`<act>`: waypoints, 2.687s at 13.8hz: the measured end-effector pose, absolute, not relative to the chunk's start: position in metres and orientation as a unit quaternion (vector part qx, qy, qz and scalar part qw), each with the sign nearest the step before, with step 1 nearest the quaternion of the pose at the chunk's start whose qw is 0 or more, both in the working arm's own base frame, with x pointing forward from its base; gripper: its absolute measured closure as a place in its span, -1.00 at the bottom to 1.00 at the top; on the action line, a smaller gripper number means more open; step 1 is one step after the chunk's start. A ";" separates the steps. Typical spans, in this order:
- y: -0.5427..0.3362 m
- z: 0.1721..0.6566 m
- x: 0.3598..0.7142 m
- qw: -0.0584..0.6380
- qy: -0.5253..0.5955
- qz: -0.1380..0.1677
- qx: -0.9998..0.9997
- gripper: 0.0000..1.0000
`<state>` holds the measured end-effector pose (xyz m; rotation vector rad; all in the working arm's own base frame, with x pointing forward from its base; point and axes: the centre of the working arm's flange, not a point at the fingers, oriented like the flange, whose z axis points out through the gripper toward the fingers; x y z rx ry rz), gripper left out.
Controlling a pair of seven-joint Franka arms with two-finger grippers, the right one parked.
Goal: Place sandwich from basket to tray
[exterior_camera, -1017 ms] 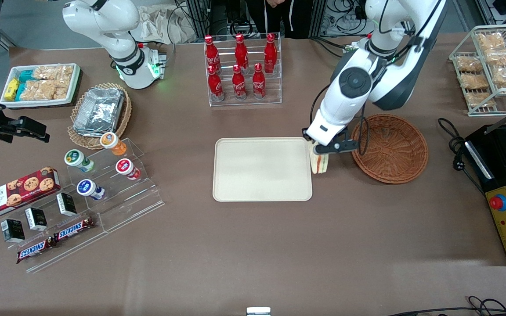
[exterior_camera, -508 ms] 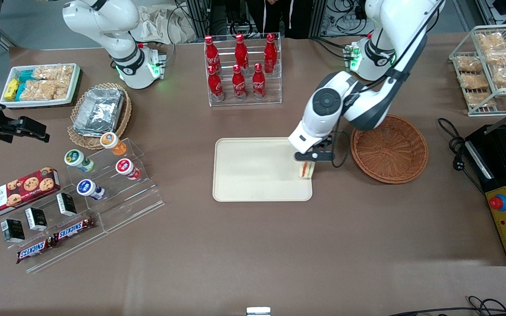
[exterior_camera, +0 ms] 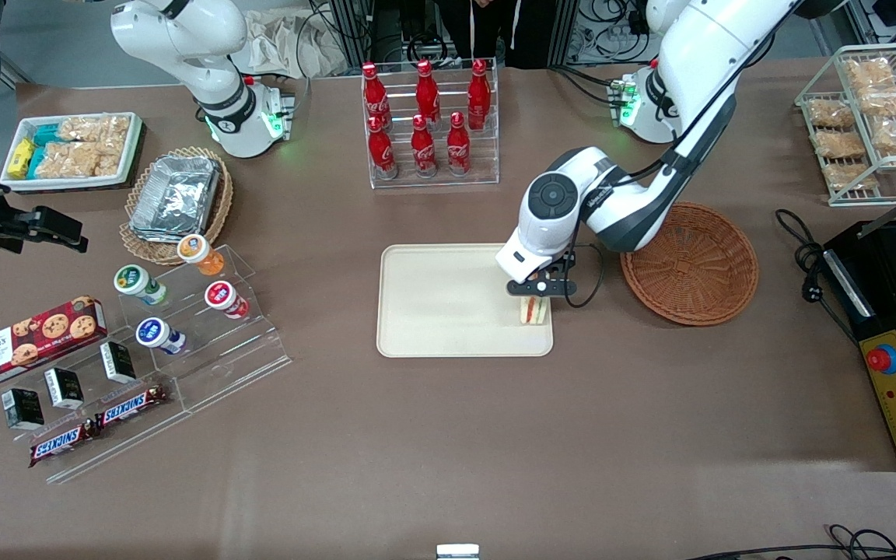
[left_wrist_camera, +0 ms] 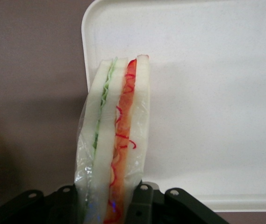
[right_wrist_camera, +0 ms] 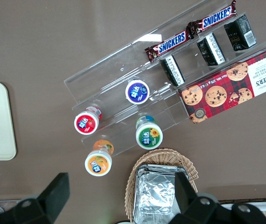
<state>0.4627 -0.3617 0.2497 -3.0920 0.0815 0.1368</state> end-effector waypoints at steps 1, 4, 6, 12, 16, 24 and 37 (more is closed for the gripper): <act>-0.360 0.245 0.464 0.024 0.026 0.047 -0.998 0.25; -0.359 0.235 0.466 0.028 0.031 0.051 -0.998 0.25; -0.360 0.231 0.468 0.026 0.031 0.054 -0.998 0.24; -0.359 0.227 0.472 0.028 0.031 0.052 -0.998 -0.46; -0.359 0.236 0.481 0.027 0.016 0.040 -0.999 -1.00; -0.351 0.341 0.496 0.040 -0.027 -0.013 -0.999 -1.00; -0.124 0.479 0.541 0.028 0.029 0.017 -0.999 -1.00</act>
